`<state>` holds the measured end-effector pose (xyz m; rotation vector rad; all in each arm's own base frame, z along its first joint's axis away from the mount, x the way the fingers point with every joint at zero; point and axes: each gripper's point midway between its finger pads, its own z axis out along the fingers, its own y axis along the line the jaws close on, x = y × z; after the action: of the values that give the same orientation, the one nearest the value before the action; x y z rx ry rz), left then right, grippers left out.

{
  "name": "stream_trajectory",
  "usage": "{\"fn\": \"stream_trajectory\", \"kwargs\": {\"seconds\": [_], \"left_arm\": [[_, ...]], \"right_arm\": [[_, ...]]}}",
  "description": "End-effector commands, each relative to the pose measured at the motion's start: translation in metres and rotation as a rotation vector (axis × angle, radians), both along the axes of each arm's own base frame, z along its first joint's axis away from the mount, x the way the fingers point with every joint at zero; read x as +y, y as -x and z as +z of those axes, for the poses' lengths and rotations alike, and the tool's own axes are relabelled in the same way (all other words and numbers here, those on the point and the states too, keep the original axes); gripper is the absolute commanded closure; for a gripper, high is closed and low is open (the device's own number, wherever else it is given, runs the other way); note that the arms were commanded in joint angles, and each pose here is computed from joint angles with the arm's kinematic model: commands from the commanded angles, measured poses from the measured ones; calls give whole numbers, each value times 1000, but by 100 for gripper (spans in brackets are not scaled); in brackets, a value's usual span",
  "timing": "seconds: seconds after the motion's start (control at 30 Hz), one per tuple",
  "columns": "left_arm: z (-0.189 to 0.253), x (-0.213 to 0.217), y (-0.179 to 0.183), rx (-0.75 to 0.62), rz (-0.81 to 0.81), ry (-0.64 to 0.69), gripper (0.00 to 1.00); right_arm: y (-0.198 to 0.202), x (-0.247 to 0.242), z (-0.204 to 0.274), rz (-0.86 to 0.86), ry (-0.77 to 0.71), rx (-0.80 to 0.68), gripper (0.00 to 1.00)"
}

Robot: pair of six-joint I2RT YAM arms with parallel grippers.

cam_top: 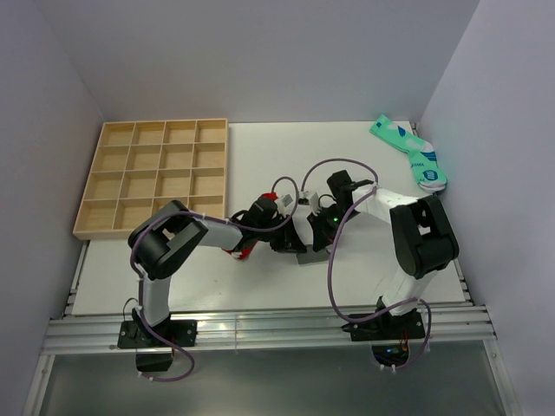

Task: Roll the socks
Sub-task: Pick up the sock at the center of the board.

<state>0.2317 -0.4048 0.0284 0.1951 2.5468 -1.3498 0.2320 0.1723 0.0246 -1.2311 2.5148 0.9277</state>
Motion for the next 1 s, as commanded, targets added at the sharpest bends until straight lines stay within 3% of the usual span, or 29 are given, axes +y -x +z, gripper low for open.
{"fn": "stream_trajectory", "kwargs": {"seconds": [0.0,0.23,0.57,0.77,0.97], "left_arm": [[19,4,-21,-114,112,16,75],[53,24,-35,-201,220,63,56],[84,51,-39,-205,447,117,52],[88,36,-22,-149,525,131,51],[102,37,-29,-130,608,234,49]], "right_arm": [[-1,-7,-9,-1,43,-26,100],[-6,-8,-3,-17,26,-29,100],[-28,-4,22,-111,-39,7,100],[-47,4,44,-156,-96,32,100],[-65,11,66,-200,-153,35,100]]}}
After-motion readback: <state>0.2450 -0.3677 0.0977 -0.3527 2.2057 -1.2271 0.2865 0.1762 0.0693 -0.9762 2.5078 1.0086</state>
